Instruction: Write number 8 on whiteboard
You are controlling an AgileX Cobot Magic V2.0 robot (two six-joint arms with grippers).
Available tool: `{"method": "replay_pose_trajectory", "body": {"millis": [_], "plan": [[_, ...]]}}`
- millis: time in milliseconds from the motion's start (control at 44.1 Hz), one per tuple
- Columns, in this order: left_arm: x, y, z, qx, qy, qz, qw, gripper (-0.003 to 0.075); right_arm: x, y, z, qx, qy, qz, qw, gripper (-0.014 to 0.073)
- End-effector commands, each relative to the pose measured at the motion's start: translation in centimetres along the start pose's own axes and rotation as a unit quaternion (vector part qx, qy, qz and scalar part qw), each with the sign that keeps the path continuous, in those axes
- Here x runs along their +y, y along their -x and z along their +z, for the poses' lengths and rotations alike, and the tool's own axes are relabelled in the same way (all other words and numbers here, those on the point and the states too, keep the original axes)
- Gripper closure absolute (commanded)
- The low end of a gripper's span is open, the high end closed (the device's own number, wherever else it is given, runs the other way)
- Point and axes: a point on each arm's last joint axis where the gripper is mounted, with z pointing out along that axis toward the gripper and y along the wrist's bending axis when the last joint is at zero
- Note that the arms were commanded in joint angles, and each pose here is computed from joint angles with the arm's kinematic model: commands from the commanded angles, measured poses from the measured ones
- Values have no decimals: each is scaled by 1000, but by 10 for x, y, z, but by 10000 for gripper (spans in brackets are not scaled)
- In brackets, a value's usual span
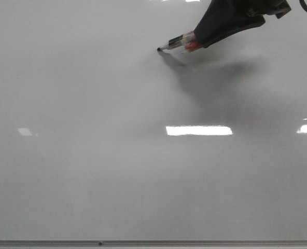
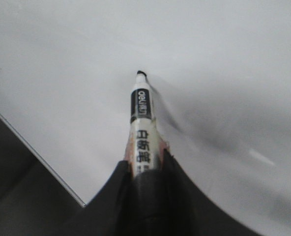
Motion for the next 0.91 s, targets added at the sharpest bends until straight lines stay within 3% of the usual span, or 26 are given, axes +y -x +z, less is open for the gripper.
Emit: {"method": "replay_pose_trajectory", "body": {"millis": [0, 318, 704, 885], "plan": [[5, 11, 0, -32, 24, -17, 999, 739, 2, 22, -3, -47, -9, -4, 999, 653], [5, 11, 0, -32, 24, -17, 999, 739, 21, 11, 43, 9, 27, -29, 999, 653], [5, 11, 0, -32, 24, -17, 999, 739, -20, -27, -2, 38, -59, 23, 997, 653], [5, 11, 0, -32, 24, -17, 999, 739, -13, -55, 14, 81, -46, 20, 995, 653]]}}
